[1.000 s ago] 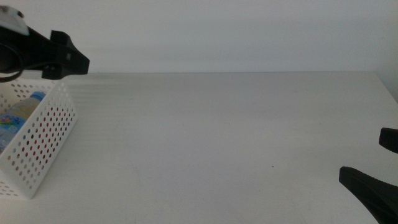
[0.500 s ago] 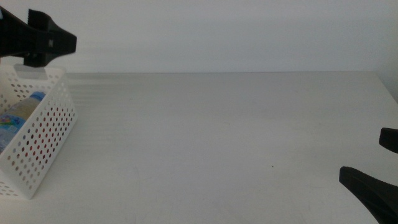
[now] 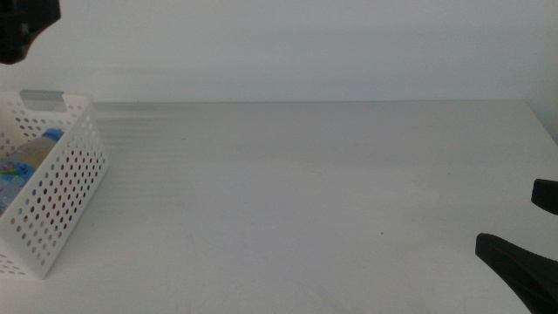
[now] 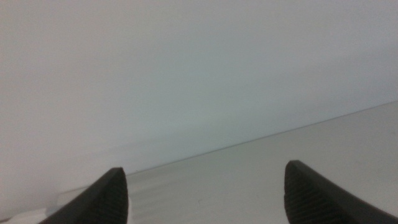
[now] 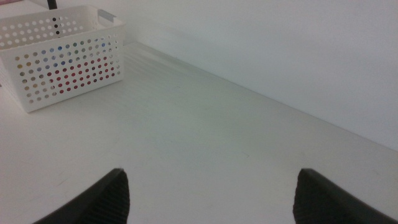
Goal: Use arms to grab the bottles and put them into the dustbin to the left of the table.
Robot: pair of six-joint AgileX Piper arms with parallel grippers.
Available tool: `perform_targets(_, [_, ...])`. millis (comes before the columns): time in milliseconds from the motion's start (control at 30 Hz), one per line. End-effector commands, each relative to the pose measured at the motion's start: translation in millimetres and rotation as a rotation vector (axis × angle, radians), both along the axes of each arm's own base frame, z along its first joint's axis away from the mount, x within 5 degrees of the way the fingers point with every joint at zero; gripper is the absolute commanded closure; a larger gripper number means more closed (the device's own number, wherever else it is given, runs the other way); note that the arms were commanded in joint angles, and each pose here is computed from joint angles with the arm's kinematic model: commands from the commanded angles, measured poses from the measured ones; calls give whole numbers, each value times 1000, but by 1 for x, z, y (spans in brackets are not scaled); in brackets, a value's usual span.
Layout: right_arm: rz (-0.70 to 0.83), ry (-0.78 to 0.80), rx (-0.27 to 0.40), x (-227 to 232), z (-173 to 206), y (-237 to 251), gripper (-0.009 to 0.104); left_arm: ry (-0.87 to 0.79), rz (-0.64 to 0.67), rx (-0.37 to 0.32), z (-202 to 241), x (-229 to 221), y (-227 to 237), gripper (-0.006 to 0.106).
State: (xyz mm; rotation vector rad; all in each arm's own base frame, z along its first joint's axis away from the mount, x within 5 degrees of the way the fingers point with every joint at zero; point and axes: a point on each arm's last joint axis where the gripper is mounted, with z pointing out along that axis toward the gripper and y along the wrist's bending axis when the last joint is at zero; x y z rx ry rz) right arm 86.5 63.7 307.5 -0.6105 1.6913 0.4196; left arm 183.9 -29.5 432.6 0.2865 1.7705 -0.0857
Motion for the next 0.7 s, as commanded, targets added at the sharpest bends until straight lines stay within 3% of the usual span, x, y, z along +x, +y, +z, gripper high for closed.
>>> perform_targets(0, [-8,-82,42,2,15,0,25,-121,16,-41,20,-8,2,23])
perform_targets(333, [-8,-82,42,2,15,0,25,-114,15,-41,19,-7,1,23])
perform_targets(433, [-15,-146,-12,3,17,-1,25,-142,15,-42,24,-16,2,23])
perform_targets(533, [-59,-194,-45,7,19,-5,25,-162,24,-37,21,-18,3,23])
perform_targets(667, [-201,-163,-10,14,19,-18,25,-178,44,-25,3,-21,6,23])
